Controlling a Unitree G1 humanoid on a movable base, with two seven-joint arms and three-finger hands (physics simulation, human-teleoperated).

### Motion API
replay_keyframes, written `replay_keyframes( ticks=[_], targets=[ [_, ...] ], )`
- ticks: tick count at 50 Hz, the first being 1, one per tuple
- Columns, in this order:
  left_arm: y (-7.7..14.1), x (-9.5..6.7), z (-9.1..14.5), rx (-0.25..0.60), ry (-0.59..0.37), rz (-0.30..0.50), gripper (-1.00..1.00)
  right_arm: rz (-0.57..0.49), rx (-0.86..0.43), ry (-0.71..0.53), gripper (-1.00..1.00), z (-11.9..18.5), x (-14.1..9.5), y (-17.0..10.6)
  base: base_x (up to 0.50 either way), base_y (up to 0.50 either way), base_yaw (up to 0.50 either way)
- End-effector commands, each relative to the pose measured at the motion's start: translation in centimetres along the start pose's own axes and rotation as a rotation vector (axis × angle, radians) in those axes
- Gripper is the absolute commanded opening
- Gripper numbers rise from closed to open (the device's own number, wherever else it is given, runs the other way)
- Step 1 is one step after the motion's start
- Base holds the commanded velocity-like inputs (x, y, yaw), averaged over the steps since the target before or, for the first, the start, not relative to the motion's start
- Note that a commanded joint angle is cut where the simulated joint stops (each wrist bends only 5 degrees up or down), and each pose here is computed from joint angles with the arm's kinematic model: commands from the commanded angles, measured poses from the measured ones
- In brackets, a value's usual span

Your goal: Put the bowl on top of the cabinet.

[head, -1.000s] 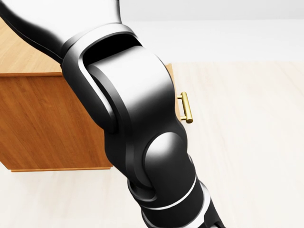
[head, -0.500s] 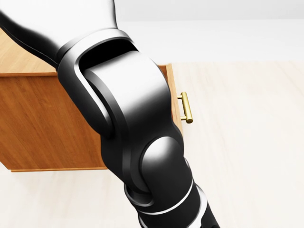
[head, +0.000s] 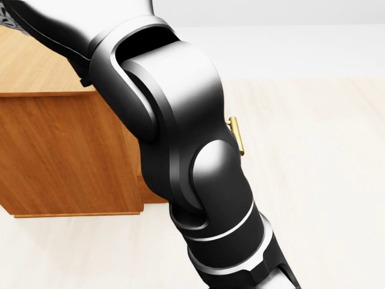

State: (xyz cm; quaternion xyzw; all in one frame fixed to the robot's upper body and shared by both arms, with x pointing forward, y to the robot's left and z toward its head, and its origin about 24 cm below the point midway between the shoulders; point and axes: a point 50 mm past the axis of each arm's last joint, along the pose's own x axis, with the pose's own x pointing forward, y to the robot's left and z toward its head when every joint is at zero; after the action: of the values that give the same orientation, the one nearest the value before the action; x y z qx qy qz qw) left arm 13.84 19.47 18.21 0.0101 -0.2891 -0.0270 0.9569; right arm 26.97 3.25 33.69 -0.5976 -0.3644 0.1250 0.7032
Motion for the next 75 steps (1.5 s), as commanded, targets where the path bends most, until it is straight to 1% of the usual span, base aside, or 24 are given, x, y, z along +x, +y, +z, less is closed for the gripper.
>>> replay_keyframes(
  ticks=[1,8,17,25,35,44,55,60,75],
  targets=[
    [0.0,0.0,0.0,0.001,0.000,-0.001,1.00,0.033,0.002,0.013,-1.00,-0.9,0.4,0.4,0.00,0.00,0.00],
    [0.1,0.0,0.3,0.002,-0.016,0.002,1.00,0.055,0.019,0.018,-1.00,-0.8,-0.1,1.6,0.00,0.00,0.00],
    [0.0,0.0,0.0,-0.001,-0.003,0.000,1.00,0.087,0.058,0.017,-1.00,-0.4,-0.5,3.0,0.00,0.00,0.00],
    [0.0,0.0,0.0,-0.002,-0.001,-0.001,1.00,0.111,0.086,0.002,-1.00,0.2,-0.3,3.7,0.00,0.00,0.00],
    [0.1,0.1,0.0,-0.002,-0.006,0.001,1.00,0.135,0.105,-0.001,-1.00,0.1,-0.2,4.2,0.00,0.00,0.00],
    [0.0,0.0,-0.1,-0.002,0.002,0.000,1.00,0.152,0.114,0.007,-1.00,-0.2,-0.5,4.9,0.00,0.00,0.00],
    [0.0,0.0,-0.1,-0.003,0.002,-0.003,1.00,0.160,0.106,0.021,-1.00,-0.8,-0.2,4.8,0.00,0.00,0.00],
    [-0.2,-0.1,-0.2,-0.004,0.010,-0.006,1.00,0.135,0.082,0.014,-1.00,-0.7,0.1,3.8,0.00,0.00,0.00],
    [-0.2,-0.1,-0.1,-0.004,0.009,-0.007,1.00,0.091,0.048,-0.017,-1.00,0.0,0.8,1.9,0.00,0.00,0.00]
  ],
)
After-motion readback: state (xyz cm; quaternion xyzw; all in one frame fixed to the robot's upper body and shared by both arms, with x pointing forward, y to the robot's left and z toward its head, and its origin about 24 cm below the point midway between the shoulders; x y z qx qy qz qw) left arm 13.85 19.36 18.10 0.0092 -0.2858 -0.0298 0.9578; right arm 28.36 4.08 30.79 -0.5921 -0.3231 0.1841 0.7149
